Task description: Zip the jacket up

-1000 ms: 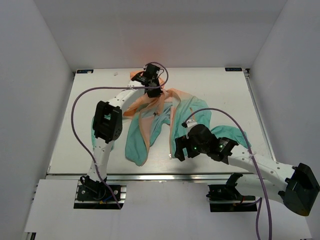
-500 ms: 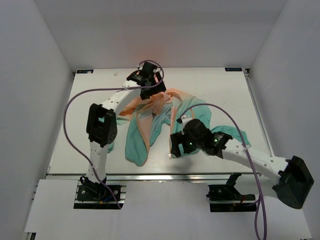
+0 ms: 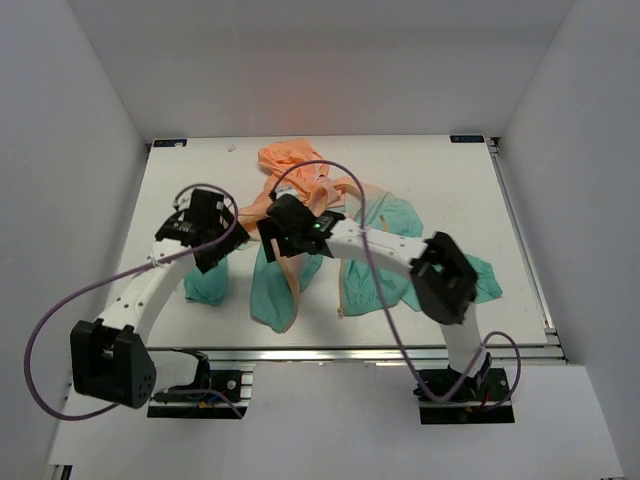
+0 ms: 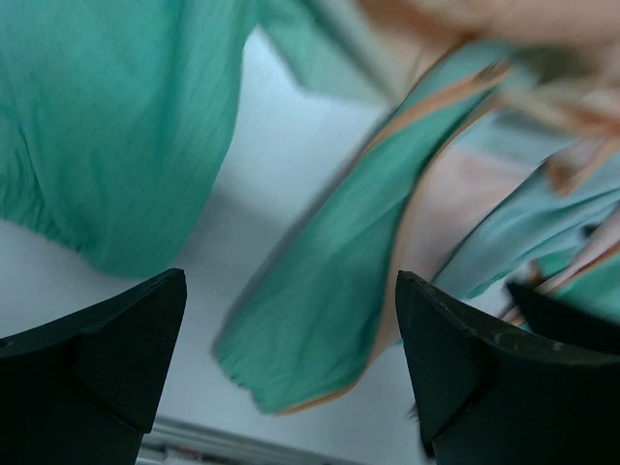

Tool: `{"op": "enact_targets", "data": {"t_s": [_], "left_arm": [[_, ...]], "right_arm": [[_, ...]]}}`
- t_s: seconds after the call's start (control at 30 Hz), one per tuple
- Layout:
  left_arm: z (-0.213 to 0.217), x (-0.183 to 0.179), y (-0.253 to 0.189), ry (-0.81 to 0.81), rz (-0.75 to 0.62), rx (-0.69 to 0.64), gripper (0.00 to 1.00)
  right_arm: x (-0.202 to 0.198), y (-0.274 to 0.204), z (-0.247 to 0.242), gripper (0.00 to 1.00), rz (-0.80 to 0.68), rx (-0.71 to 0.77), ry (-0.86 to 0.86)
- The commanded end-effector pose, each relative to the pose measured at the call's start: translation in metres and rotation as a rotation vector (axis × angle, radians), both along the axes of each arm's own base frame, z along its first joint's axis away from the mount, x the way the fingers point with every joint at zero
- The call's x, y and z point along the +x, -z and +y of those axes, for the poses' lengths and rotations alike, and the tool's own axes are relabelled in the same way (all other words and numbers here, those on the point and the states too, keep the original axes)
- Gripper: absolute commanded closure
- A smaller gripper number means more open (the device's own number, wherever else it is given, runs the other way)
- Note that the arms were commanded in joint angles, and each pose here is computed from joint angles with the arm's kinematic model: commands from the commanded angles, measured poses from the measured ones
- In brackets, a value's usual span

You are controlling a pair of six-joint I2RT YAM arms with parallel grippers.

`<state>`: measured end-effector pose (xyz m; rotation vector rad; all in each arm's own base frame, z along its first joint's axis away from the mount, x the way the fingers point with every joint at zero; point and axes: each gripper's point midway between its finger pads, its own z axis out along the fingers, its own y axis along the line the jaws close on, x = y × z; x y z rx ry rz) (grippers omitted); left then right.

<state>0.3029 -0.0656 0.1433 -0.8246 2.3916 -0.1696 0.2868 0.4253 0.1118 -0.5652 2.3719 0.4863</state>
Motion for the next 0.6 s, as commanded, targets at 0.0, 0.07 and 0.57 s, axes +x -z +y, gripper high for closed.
{"op": "enact_targets", "data": {"t_s": [0.0,0.07,0.57], "left_arm": [[-0.011,-0.034,0.011,0.008,0.028,-0.086,0.02],[-0.011,-0.049,0.024,0.009,0.033,-0.107,0.02],[-0.018,-0.096,0.068,0.072,0.107,-0.173,0.02]], "right_arm": [[0.031,0.017,0.013,0.11,-0.004,-0.057,0.132],[0.053,0.02,0.03,0.11,-0.035,-0.073,0.178],[0.107,0.042,0.041,0.27,-0.072,0.023,0.337]]}}
